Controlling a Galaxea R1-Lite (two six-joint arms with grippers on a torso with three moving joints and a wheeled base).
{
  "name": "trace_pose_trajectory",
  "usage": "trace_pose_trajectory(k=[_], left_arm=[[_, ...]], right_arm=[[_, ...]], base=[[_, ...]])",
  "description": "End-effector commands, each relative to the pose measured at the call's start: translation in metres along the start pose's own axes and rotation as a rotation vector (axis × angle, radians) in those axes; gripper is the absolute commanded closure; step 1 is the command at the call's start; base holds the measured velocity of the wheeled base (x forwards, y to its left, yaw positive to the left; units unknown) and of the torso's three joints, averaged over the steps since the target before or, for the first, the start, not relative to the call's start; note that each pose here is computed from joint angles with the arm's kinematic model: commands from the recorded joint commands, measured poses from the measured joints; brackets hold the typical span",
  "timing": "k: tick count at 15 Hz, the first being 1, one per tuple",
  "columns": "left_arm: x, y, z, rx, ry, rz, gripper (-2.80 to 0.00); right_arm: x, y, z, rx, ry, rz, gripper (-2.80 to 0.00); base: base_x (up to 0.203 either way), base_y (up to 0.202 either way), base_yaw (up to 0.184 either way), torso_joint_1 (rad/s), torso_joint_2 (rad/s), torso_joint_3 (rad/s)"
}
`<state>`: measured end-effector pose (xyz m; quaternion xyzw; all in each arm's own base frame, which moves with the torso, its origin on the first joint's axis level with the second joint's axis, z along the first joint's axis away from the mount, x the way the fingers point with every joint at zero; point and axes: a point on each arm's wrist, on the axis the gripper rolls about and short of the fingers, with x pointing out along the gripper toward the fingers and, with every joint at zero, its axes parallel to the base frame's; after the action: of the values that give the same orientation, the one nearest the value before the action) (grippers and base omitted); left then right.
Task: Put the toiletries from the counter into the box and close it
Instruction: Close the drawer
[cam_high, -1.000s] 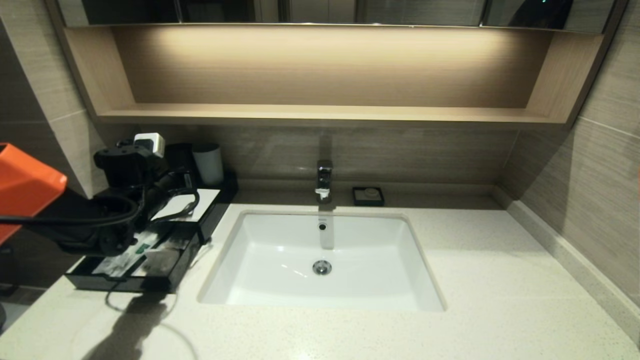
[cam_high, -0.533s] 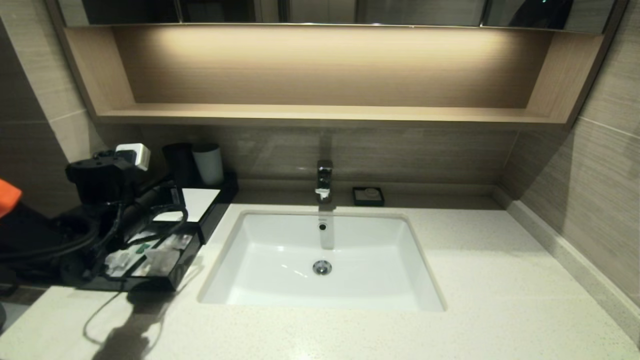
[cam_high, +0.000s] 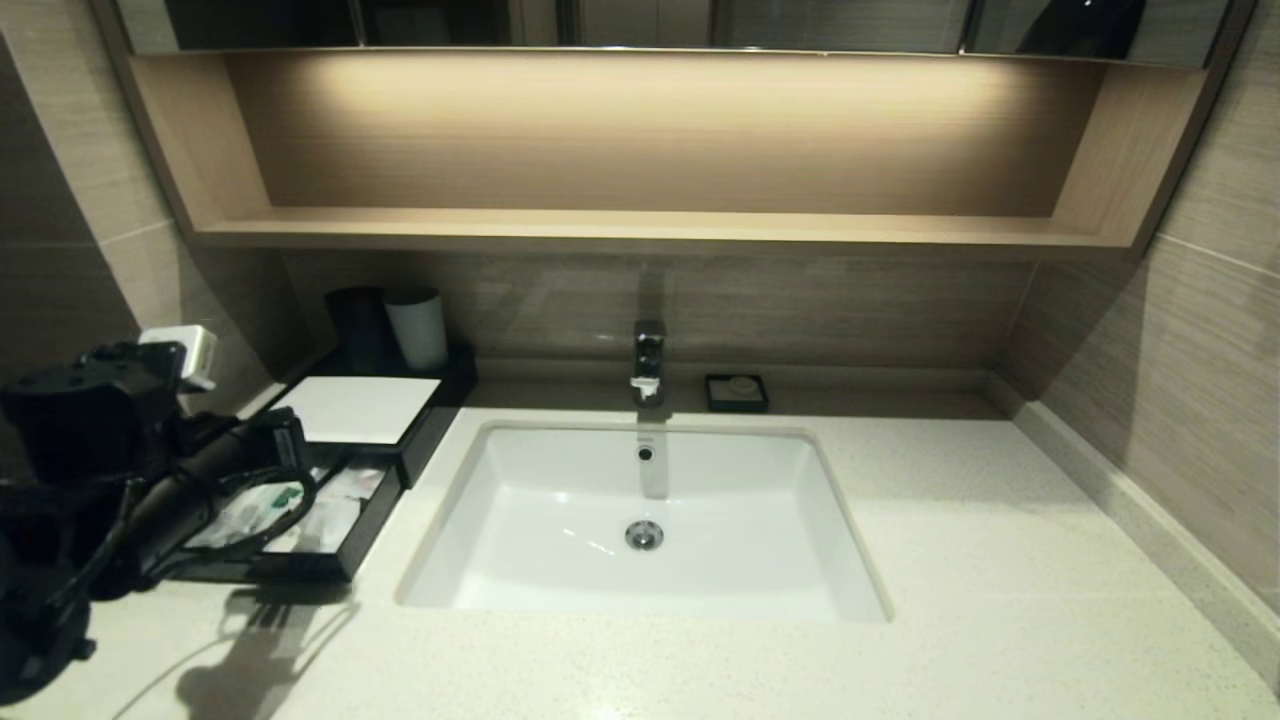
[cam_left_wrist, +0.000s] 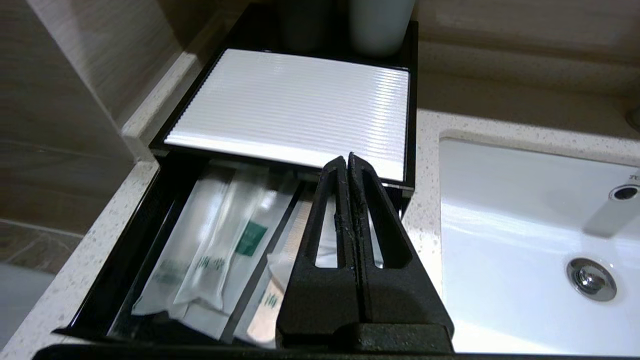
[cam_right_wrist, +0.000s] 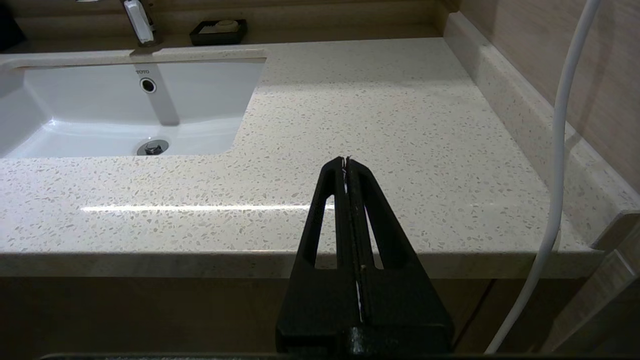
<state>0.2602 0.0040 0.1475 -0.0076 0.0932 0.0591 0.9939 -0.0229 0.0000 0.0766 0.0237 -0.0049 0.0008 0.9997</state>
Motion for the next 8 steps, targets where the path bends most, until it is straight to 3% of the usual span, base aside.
trace_pose_trajectory(k=[1, 5, 8], left_arm=[[-0.023, 0.003, 0.002, -0.002, -0.022, 0.002, 0.00], [-0.048, 0.005, 0.000, 0.000, -0.039, 0.001, 0.00], [-0.052, 0.007, -0.013, 0.003, 0.016, 0.010, 0.00]], right_arm=[[0.000, 0.000, 0.000, 0.000, 0.002, -0.001, 0.00], [0.000, 0.000, 0.000, 0.000, 0.002, 0.000, 0.00], [0.000, 0.000, 0.000, 0.000, 0.001, -0.001, 0.00]], base=[[0.000, 0.000, 0.000, 0.000, 0.00, 0.000], [0.000, 0.000, 0.000, 0.000, 0.00, 0.000], [0.000, 0.000, 0.000, 0.000, 0.00, 0.000]])
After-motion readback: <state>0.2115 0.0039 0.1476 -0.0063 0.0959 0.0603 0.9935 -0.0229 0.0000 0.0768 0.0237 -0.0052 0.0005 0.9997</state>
